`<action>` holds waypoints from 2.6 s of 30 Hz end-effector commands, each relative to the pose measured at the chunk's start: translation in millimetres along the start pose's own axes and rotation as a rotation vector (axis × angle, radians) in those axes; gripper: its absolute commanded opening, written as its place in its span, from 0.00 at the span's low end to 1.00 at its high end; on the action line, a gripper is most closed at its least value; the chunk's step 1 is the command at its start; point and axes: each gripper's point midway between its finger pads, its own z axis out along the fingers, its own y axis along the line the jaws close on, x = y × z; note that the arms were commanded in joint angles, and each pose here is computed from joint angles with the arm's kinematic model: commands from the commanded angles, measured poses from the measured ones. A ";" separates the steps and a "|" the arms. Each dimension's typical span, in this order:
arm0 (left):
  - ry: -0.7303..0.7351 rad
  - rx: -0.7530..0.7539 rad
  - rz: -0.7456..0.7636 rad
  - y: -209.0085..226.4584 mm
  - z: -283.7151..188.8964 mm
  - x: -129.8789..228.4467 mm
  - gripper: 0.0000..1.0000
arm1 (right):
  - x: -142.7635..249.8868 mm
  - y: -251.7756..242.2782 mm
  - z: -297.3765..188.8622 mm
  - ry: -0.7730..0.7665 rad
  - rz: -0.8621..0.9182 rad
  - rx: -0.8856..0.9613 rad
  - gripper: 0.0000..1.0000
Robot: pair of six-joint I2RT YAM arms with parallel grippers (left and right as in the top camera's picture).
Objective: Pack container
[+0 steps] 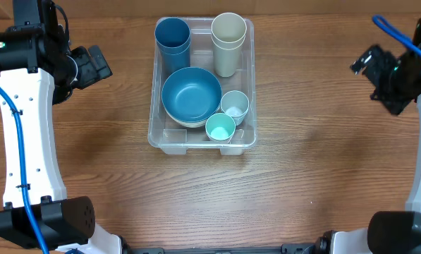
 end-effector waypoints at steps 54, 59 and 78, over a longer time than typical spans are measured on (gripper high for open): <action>-0.030 -0.004 0.020 0.7 -8.0 -4.2 1.00 | 165.6 -49.7 -47.4 -0.791 -0.665 -0.398 1.00; -0.030 -0.004 0.020 0.7 -8.0 -4.2 1.00 | 175.2 -59.0 -28.7 -0.794 -0.665 -0.400 1.00; -0.031 -0.004 0.020 0.6 -8.0 -4.3 1.00 | 203.7 -69.7 31.5 -0.636 -0.684 -0.428 1.00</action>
